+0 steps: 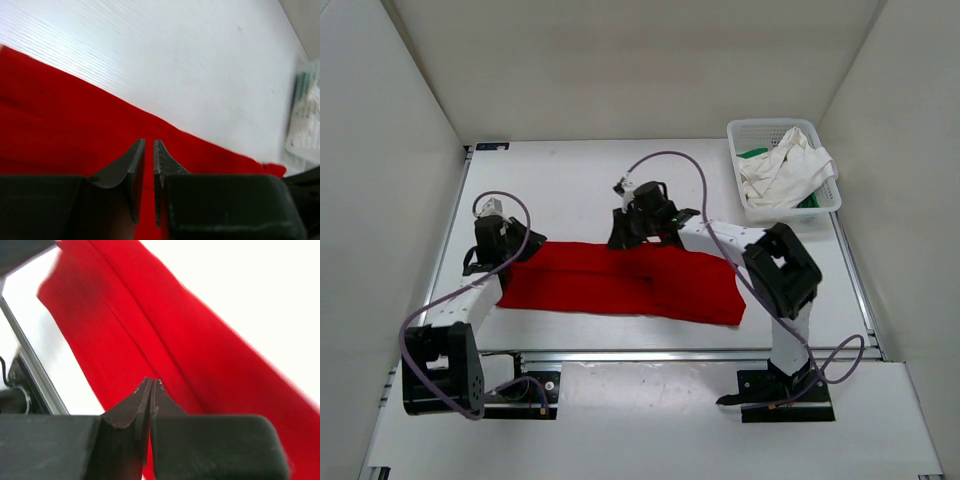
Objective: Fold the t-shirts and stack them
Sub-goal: Fold the other side of the tshirt into a rectangle
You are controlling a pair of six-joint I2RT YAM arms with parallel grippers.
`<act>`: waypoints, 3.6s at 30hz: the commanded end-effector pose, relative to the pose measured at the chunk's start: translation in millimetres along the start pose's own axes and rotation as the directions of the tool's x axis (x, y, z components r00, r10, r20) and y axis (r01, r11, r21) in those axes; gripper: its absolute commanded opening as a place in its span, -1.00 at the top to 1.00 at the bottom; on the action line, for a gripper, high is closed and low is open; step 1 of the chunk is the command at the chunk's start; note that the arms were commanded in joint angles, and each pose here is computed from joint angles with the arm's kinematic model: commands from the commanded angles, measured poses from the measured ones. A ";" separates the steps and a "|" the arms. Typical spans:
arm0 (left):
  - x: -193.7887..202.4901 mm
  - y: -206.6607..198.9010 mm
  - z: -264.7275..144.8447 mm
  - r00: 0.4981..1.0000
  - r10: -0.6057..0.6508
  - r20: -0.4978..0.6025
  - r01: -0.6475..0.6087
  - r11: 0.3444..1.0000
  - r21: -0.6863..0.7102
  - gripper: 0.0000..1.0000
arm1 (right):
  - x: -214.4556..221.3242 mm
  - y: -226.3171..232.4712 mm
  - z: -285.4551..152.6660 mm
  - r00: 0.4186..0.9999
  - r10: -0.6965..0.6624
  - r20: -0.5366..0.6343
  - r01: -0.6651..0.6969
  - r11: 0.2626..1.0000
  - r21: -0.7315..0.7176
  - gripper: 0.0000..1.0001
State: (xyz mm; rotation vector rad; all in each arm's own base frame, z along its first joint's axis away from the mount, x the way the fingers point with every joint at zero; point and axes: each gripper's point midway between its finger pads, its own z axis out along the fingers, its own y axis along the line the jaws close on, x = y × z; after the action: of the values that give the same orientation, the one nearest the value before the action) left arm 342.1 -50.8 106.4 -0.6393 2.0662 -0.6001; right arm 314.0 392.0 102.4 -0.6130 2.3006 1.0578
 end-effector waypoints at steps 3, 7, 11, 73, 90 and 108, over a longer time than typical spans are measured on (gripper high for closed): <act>-24.3 35.0 10.3 0.997 -0.077 -0.007 0.076 0.993 -0.088 0.55 | -40.8 57.6 48.0 0.983 -0.165 0.077 0.173 0.979 -0.106 0.99; -27.1 52.9 24.6 0.993 -0.113 -0.034 0.107 0.984 -0.140 0.57 | -33.4 69.8 85.3 0.980 -0.196 0.032 0.198 0.972 -0.124 1.00; -23.8 62.7 37.0 0.991 -0.114 -0.075 0.098 0.976 -0.196 0.58 | -35.3 72.7 113.2 0.978 -0.207 0.006 0.206 0.970 -0.128 0.98; -29.9 111.1 60.9 0.976 -0.171 -0.132 0.122 0.941 -0.316 0.60 | -6.5 79.3 179.3 0.950 -0.257 -0.175 0.227 0.958 -0.174 0.19; -37.0 113.4 64.5 0.978 -0.173 -0.121 0.126 0.939 -0.321 0.61 | -6.6 147.8 119.0 0.929 -0.290 -0.229 0.187 0.904 -0.385 0.60; -31.0 107.1 64.8 0.975 -0.174 -0.139 0.126 0.947 -0.296 0.63 | -37.1 82.8 130.0 0.931 -0.324 -0.169 0.304 0.943 -0.136 0.48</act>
State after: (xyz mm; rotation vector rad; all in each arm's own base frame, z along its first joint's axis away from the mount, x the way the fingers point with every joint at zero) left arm 383.2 39.9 17.8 -0.9790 2.3078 -0.4450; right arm 276.7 557.2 70.5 -1.2184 2.3244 1.1014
